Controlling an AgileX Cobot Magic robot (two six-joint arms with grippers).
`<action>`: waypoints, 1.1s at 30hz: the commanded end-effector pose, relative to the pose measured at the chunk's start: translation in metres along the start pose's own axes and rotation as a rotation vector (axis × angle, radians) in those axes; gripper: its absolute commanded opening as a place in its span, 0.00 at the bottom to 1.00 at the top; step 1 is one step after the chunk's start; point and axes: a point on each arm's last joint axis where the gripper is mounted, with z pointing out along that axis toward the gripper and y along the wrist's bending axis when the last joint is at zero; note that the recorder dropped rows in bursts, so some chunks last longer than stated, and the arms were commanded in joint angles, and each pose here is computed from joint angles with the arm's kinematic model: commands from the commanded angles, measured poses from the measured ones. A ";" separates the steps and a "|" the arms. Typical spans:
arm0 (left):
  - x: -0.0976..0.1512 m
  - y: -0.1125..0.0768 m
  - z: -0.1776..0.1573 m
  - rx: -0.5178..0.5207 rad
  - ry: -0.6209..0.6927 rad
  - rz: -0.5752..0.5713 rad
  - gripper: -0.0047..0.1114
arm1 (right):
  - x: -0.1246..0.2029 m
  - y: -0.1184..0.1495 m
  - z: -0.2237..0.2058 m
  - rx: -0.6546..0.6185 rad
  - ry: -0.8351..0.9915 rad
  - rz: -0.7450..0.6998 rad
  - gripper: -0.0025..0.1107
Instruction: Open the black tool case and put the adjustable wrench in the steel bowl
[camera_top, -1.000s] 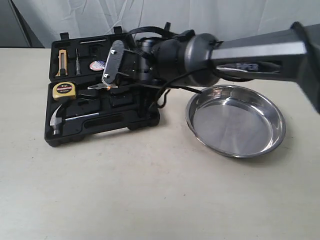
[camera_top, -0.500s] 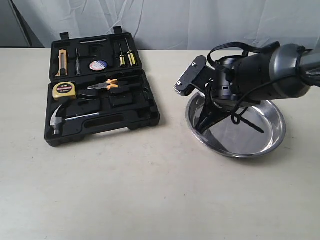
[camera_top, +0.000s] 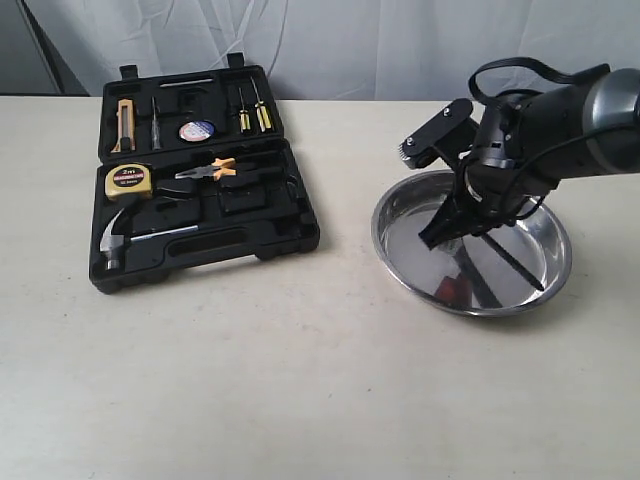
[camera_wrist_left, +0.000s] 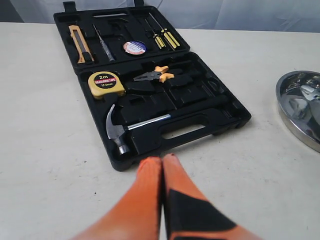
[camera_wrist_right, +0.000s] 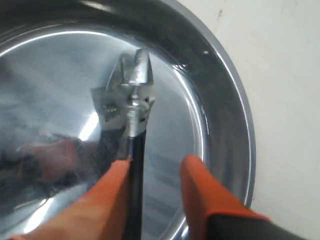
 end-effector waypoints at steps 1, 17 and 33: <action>0.001 0.000 0.000 -0.001 -0.003 0.002 0.04 | 0.000 -0.005 -0.002 0.017 -0.002 0.003 0.49; -0.003 0.000 -0.002 -0.009 -0.042 0.010 0.04 | -0.013 -0.042 -0.096 -0.035 -0.297 0.322 0.02; -0.013 -0.012 -0.056 -0.007 -0.378 0.117 0.04 | 0.073 -0.028 -0.171 -0.306 -0.477 0.396 0.02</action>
